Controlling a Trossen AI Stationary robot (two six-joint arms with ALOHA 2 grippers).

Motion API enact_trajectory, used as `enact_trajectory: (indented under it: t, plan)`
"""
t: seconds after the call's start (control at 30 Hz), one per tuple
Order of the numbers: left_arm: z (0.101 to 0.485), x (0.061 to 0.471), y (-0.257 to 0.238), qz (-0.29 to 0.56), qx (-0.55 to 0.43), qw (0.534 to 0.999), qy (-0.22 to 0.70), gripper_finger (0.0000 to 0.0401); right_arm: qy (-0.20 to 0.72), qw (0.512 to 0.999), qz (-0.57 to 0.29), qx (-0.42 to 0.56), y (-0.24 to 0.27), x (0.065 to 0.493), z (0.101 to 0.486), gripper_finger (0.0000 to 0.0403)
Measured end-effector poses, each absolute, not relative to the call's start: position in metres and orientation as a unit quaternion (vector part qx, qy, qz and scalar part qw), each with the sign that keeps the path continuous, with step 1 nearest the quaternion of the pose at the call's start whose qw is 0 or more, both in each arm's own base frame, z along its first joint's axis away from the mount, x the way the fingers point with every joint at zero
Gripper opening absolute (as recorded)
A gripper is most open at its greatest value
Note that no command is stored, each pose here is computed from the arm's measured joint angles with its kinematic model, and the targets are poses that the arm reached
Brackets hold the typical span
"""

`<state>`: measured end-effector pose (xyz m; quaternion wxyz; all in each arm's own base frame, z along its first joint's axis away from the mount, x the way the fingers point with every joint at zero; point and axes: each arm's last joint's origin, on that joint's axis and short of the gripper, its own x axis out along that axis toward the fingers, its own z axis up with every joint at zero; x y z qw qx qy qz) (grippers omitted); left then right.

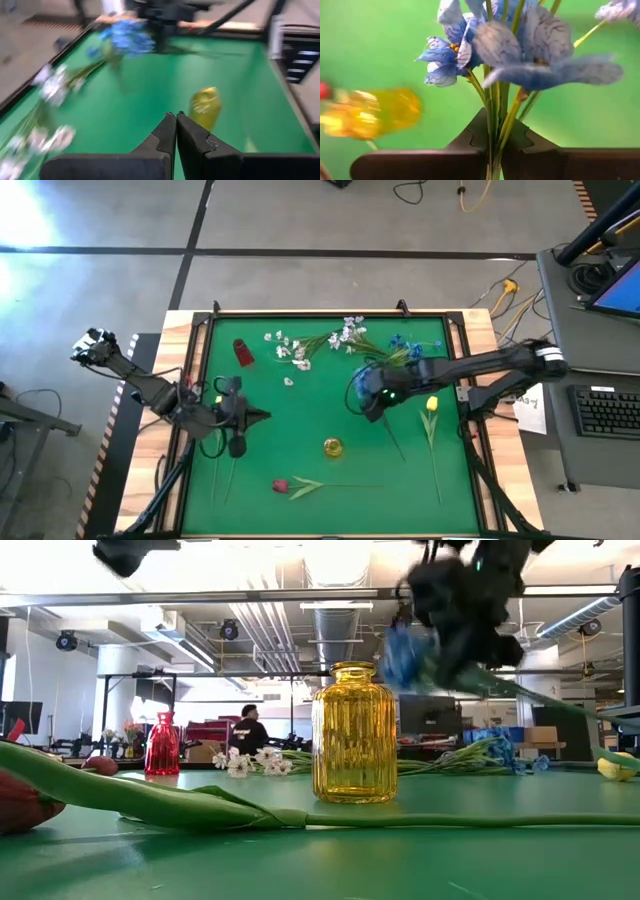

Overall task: Sort flowers into vase by color
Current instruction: Put the bottom blue flowers into the yellow vase

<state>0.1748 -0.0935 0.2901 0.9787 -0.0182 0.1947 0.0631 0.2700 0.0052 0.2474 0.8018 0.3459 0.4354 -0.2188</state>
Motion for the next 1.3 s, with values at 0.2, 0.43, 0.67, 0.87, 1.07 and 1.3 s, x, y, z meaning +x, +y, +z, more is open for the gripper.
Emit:
enact_trajectory:
  t: [0.2, 0.43, 0.67, 0.87, 1.07, 1.3]
  plan:
    - [0.302, 0.179, -0.095, 0.021, 0.022, 0.988, 0.148, 0.0000, 0.279, 0.912, -0.169, 0.250, 0.001, 0.266, 0.294, 0.0017]
    - [0.311, 0.173, -0.083, 0.036, 0.012, 0.991, 0.127, 0.0000, 0.121, 0.980, -0.100, 0.125, 0.000, 0.279, 0.328, 0.0017]
    - [0.316, 0.164, -0.068, 0.062, 0.006, 0.990, 0.127, 0.0000, 0.055, 0.994, -0.084, 0.048, -0.001, 0.291, 0.336, 0.0017]
    - [0.318, 0.159, -0.057, 0.086, 0.004, 0.988, 0.129, 0.0000, 0.029, 0.996, -0.080, 0.014, -0.001, 0.299, 0.335, 0.0018]
    - [0.318, 0.154, -0.048, 0.105, 0.006, 0.985, 0.138, 0.0000, -0.012, 1.000, 0.007, 0.000, 0.004, 0.301, 0.328, 0.0018]
    - [0.318, 0.153, -0.046, 0.109, -0.001, 0.984, 0.138, 0.0000, -0.034, 0.991, 0.125, 0.023, 0.011, 0.297, 0.315, 0.0018]
